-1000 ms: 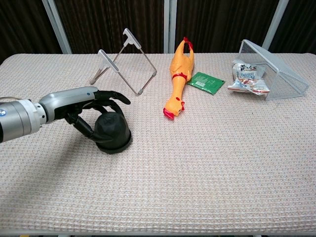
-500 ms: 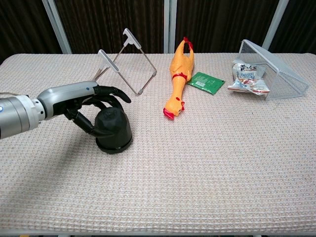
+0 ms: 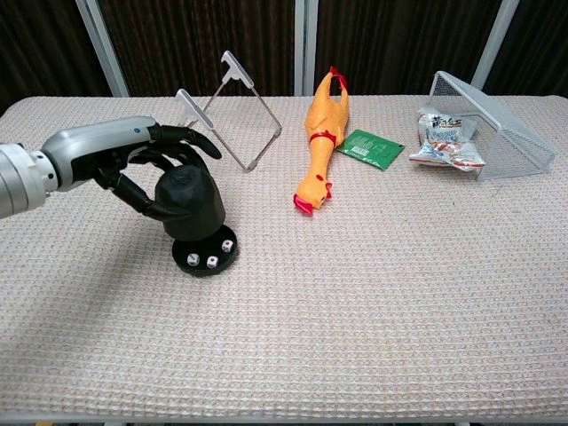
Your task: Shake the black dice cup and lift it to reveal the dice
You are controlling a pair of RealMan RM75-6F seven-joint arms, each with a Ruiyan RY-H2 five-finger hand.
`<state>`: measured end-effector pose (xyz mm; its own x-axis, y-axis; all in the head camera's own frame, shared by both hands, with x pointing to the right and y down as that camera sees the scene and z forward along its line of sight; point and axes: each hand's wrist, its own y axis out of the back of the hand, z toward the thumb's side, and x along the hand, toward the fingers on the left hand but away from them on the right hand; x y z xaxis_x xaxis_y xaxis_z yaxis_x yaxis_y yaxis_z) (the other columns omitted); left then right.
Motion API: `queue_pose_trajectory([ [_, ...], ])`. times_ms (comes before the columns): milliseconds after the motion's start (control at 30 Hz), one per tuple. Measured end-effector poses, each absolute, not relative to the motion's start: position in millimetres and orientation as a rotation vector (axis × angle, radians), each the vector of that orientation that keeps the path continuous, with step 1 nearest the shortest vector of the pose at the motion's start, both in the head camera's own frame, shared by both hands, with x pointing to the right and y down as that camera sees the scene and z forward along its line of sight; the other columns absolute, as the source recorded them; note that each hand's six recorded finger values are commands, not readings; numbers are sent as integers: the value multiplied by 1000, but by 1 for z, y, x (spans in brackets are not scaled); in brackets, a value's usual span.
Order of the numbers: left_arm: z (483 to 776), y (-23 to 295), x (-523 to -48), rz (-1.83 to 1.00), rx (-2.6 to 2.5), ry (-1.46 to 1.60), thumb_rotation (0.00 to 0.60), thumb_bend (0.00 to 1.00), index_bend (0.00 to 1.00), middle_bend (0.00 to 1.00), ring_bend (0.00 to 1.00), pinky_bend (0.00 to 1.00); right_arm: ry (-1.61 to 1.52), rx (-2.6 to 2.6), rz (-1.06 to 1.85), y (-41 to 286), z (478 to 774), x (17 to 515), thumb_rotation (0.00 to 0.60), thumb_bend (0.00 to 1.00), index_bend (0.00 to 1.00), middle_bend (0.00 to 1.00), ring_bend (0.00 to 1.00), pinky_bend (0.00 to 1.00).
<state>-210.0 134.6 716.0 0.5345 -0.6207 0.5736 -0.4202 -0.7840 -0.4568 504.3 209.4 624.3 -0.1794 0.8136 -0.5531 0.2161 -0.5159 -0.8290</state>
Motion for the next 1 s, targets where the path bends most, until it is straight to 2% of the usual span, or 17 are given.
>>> queue_pose_trajectory([
  [167, 714, 119, -223, -1100, -2450, 941, 600, 285, 250, 440, 237, 295, -1182, -1636, 1736, 209, 624, 502, 600, 169, 0, 0, 0, 0],
  [433, 730, 97, -255, -1194, -2321, 1003, 600, 283, 255, 453, 255, 306, -1199, -1621, 1716, 206, 620, 502, 600, 170, 0, 0, 0, 0],
  [533, 737, 94, -264, -1222, -2292, 1016, 600, 221, 222, 397, 227, 279, -1205, -1615, 1708, 205, 618, 502, 600, 170, 0, 0, 0, 0],
  [600, 740, 95, -267, -1229, -2295, 1025, 600, 150, 190, 311, 182, 238, -1209, -1612, 1703, 204, 617, 502, 600, 171, 0, 0, 0, 0],
  [700, 741, 97, -267, -1224, -2328, 1030, 600, 94, 172, 218, 137, 203, -1223, -1604, 1690, 203, 615, 502, 600, 171, 0, 0, 0, 0],
  [833, 737, 95, -269, -1209, -2337, 1028, 600, 70, 168, 181, 105, 186, -1240, -1592, 1673, 202, 613, 503, 600, 172, 0, 0, 0, 0],
  [1000, 729, 91, -274, -1191, -2307, 1049, 600, 71, 167, 180, 102, 186, -1253, -1584, 1648, 201, 608, 503, 600, 172, 0, 0, 0, 0],
])
